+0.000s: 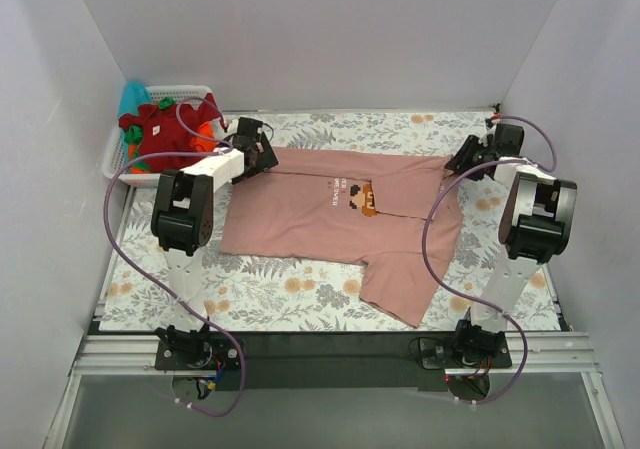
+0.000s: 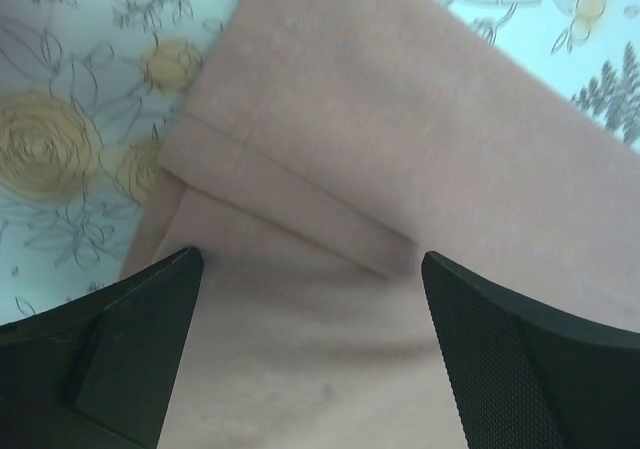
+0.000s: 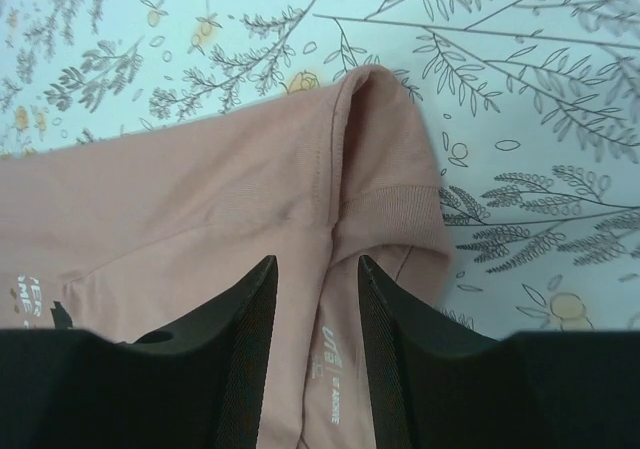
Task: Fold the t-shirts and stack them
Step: Fold the tshirt
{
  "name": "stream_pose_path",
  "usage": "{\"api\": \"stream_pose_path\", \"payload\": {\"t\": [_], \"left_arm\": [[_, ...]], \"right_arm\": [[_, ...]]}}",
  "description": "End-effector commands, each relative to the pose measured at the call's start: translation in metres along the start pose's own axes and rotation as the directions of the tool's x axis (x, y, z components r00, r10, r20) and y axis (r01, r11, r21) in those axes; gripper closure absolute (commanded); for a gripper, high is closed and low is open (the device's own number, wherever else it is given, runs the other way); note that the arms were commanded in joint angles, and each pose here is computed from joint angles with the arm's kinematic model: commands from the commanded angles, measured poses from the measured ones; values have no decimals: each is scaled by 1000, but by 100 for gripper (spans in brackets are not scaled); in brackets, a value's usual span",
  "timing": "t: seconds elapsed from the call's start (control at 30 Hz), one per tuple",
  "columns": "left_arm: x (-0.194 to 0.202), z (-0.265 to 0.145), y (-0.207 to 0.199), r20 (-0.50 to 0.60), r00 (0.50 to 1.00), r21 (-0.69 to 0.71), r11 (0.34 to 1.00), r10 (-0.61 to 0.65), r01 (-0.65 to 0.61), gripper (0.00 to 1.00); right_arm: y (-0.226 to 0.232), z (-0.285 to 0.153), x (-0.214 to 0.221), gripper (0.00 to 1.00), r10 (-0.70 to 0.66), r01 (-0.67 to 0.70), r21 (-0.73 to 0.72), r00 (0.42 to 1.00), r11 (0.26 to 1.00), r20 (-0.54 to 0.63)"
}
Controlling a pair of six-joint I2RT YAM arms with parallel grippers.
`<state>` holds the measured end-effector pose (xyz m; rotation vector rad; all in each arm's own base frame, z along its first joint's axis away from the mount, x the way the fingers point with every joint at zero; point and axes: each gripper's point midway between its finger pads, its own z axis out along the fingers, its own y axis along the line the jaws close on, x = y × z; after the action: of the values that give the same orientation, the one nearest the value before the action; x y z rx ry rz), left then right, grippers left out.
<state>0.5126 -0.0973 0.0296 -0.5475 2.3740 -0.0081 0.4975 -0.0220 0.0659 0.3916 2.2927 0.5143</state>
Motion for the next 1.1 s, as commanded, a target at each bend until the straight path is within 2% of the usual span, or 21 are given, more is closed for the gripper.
{"api": "stream_pose_path", "payload": {"t": [0.0, 0.33, 0.43, 0.57, 0.63, 0.97, 1.07], "left_arm": [[-22, 3, 0, 32, 999, 2, 1000, -21, 21, 9], [-11, 17, 4, -7, 1000, 1, 1000, -29, 29, 9], [-6, 22, 7, -18, 1000, -11, 1000, -25, 25, 9], [-1, 25, 7, -36, 998, -15, 999, -42, 41, 9], [-1, 27, 4, -43, 998, -11, 999, -53, 53, 9], [15, 43, -8, -126, 983, -7, 991, -133, 133, 10], [17, 42, -11, -138, 978, -1, 987, -158, 160, 10]], "right_arm": [[18, 13, -23, 55, -3, 8, -98, 999, 995, 53], [-1, 38, -23, 57, 4, 1, -102, 999, 995, 46], [-9, 43, -23, 69, 11, -7, -99, 999, 995, 42], [-20, 50, -31, 93, 3, 2, -93, 999, 996, 54], [-24, 53, -35, 99, 5, 1, -95, 998, 995, 58], [-32, 88, -63, 99, -47, 57, -161, 997, 985, 68], [-32, 93, -71, 96, -71, 82, -168, 995, 982, 71]]}}
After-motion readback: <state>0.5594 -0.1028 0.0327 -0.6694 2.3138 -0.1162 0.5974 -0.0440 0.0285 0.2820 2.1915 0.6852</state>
